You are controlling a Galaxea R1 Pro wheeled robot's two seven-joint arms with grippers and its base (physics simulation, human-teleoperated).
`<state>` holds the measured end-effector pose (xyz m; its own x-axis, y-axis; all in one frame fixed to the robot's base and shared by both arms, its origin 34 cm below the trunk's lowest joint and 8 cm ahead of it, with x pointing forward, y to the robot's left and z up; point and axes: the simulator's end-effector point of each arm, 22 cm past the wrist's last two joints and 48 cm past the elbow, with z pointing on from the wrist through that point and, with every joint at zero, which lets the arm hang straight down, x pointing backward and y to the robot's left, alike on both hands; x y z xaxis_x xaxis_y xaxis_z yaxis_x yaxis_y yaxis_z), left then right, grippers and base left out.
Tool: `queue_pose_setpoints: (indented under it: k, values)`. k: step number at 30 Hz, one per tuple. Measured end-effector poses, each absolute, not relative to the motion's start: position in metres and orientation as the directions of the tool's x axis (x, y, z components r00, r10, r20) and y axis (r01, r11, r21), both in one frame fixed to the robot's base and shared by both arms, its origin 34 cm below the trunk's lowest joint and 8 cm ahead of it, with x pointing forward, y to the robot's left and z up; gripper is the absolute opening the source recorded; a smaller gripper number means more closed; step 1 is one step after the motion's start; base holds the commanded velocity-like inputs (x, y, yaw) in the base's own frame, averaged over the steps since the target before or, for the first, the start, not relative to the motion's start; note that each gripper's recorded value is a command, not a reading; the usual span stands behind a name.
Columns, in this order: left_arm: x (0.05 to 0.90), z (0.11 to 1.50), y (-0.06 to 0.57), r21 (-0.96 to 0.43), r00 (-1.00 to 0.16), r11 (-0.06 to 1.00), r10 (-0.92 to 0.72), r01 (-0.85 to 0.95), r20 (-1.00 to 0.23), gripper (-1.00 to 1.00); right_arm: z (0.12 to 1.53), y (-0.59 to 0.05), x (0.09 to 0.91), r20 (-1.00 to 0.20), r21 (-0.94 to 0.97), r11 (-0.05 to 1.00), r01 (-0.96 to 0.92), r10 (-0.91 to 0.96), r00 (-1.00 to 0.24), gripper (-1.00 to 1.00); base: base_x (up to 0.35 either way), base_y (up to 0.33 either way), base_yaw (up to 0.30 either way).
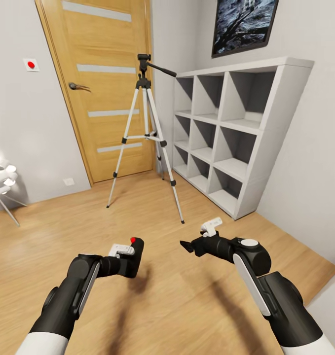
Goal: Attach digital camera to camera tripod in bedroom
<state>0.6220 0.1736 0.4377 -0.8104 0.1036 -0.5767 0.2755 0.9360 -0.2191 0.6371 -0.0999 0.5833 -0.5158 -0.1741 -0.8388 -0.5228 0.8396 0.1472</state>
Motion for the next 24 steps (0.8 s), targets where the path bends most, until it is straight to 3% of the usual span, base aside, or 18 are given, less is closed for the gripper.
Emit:
queue_pose_setpoints:
  k: [24]
  values:
    - [0.625, 0.484, 0.172, -0.202, -0.772, 0.936, 0.104, 0.289, -0.627, -1.00, 0.639, -0.097, 0.629, -0.881, 0.102, 0.836, -0.539, -0.176, -0.439, 1.00, 0.000, 0.000, 0.000]
